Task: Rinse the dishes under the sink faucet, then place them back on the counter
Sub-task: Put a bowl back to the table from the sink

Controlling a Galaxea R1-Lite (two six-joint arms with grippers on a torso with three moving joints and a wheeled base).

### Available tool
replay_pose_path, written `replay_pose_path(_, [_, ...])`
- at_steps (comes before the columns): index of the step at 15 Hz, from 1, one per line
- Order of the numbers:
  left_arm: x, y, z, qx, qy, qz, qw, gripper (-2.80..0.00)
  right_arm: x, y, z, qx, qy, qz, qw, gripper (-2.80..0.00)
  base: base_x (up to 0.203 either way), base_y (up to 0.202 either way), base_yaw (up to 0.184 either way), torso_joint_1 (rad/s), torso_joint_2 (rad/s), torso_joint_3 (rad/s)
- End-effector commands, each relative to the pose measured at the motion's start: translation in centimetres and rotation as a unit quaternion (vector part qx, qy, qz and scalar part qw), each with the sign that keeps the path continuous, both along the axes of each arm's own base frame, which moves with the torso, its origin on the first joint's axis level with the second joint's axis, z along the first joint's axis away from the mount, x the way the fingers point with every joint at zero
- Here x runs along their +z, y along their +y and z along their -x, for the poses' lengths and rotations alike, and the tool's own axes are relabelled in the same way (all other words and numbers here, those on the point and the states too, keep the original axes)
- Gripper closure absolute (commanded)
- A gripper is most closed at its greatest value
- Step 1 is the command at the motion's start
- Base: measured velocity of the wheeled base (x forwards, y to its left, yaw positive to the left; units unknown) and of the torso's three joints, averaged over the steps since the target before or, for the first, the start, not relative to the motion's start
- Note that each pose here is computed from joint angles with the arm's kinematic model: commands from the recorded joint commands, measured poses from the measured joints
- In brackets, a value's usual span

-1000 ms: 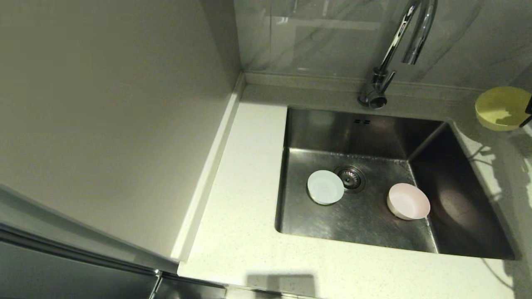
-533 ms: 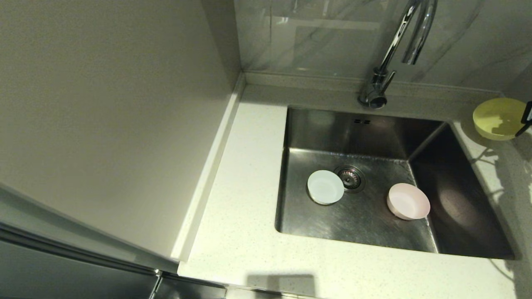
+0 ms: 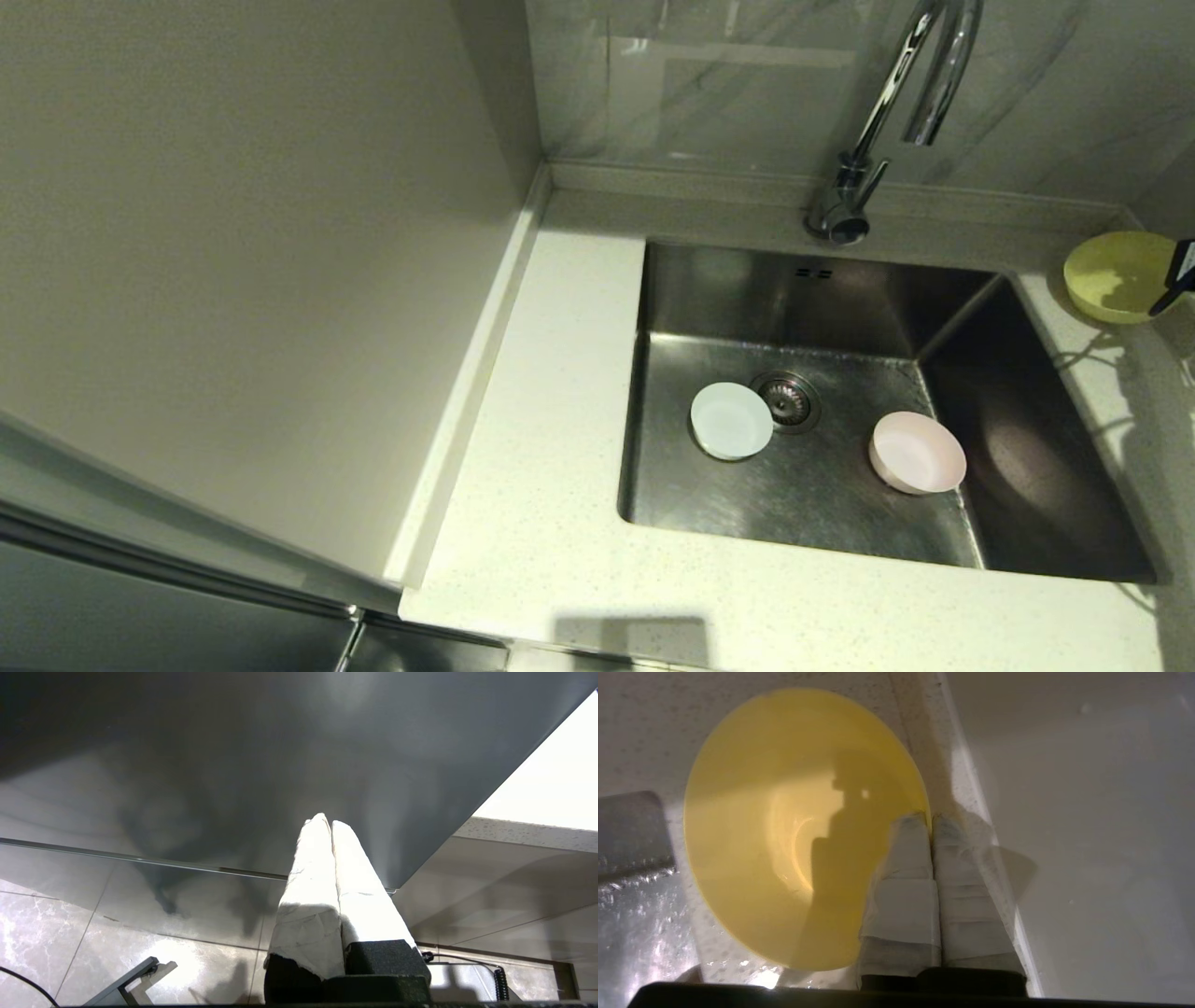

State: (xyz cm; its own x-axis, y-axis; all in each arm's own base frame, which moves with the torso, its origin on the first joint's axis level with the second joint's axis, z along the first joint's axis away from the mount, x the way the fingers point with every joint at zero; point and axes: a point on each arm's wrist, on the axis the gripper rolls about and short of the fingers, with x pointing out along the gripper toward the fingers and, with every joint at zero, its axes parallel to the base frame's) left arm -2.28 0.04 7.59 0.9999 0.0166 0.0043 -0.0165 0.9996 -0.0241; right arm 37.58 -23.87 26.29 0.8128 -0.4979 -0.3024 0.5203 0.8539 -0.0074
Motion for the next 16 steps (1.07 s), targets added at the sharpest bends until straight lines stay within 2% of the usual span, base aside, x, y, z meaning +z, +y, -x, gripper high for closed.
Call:
replay_pose_path(1, [0.0,0.0,0.0,0.0,-0.001,0.0,1.0,0.0,-0.2,-0.1,-0.2,0.001,0.001,0.0,1.0,-2.8,0.0,0.0,0.0,0.0,0.0,0.0])
replay_pose_path(5, [0.0,0.0,0.0,0.0,-0.001,0.0,1.0,0.0,0.9,0.1,0.1,0.001,-0.014,0.009,1.0,-2.8,0.0,0.0,0.0,0.0,0.0,0.0])
replay_pose_path(9, [0.0,0.0,0.0,0.0,-0.001,0.0,1.0,0.0,4.6,1.7,2.2,0.014,-0.057,0.028,0.998,-2.8,0.0,0.0,0.0,0.0,0.0,0.0])
replay_pose_path(12, [0.0,0.0,0.0,0.0,-0.001,0.0,1.0,0.0,7.8,6.0,5.6,0.127,-0.084,0.025,0.988,-2.8,0.0,0.0,0.0,0.0,0.0,0.0])
replay_pose_path(13, [0.0,0.0,0.0,0.0,-0.001,0.0,1.0,0.0,8.8,8.0,7.1,0.175,-0.093,0.024,0.98,-2.8,0.0,0.0,0.0,0.0,0.0,0.0])
replay_pose_path(15, [0.0,0.0,0.0,0.0,-0.001,0.0,1.0,0.0,8.8,12.0,7.9,0.278,-0.085,0.024,0.957,-2.8,0.0,0.0,0.0,0.0,0.0,0.0])
replay_pose_path(16, [0.0,0.0,0.0,0.0,-0.001,0.0,1.0,0.0,8.2,13.1,8.1,0.299,-0.062,0.013,0.952,-2.8,0.0,0.0,0.0,0.0,0.0,0.0])
